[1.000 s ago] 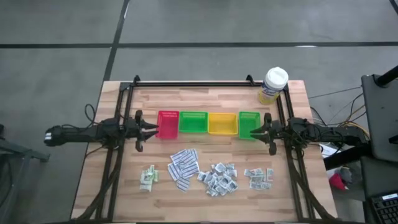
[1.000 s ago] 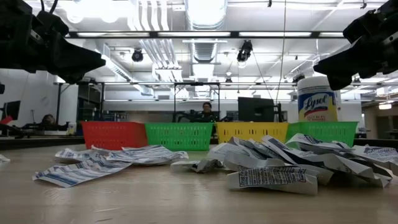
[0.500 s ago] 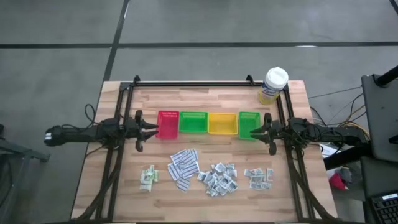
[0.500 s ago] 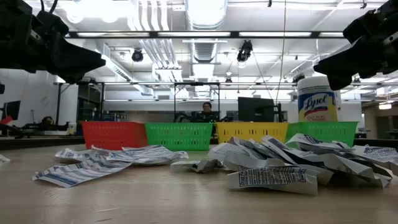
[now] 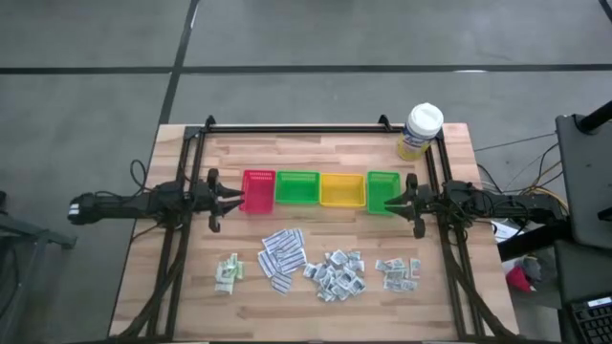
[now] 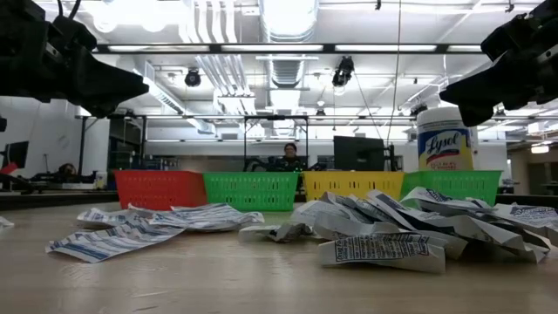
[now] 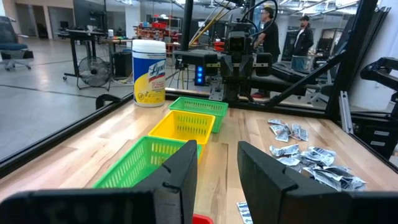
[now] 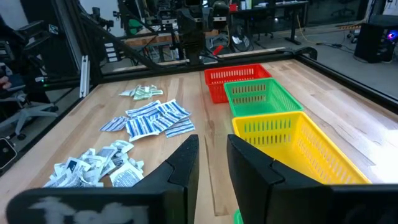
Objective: Pick & Place First Aid Supplies
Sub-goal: Put the blue alcohol pad into the right green bin
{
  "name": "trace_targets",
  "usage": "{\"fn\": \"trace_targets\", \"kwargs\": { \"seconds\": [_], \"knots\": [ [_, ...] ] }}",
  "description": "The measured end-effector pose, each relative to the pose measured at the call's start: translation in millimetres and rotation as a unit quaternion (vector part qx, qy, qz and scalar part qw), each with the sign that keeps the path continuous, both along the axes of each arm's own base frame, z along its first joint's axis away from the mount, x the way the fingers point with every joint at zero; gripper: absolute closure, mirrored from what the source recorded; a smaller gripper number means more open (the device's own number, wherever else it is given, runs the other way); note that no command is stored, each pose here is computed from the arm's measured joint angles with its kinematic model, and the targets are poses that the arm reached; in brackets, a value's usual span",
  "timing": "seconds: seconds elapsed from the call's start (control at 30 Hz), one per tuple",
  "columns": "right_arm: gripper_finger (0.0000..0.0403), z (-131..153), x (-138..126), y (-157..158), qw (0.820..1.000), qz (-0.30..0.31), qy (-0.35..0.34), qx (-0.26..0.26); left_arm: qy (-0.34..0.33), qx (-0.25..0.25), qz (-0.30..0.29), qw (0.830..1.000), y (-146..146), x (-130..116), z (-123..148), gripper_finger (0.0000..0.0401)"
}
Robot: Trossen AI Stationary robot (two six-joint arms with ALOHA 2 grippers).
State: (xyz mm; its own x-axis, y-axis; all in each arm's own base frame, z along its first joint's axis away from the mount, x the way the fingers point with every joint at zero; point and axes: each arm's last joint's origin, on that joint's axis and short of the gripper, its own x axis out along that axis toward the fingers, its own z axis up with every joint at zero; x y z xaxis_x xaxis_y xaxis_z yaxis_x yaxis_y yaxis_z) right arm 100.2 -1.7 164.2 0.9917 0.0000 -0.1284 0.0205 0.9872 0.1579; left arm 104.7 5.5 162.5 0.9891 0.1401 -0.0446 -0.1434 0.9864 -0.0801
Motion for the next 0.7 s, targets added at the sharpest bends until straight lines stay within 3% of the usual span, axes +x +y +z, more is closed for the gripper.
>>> {"fn": "trace_targets", "kwargs": {
  "seconds": [0.7],
  "knots": [
    [0.0339, 0.0, 0.0, 0.1, 1.0, 0.001, 0.0, 0.0, 0.001, 0.004, 0.005, 1.0, 0.3, 0.0, 0.0, 0.0288]
  ]
}}
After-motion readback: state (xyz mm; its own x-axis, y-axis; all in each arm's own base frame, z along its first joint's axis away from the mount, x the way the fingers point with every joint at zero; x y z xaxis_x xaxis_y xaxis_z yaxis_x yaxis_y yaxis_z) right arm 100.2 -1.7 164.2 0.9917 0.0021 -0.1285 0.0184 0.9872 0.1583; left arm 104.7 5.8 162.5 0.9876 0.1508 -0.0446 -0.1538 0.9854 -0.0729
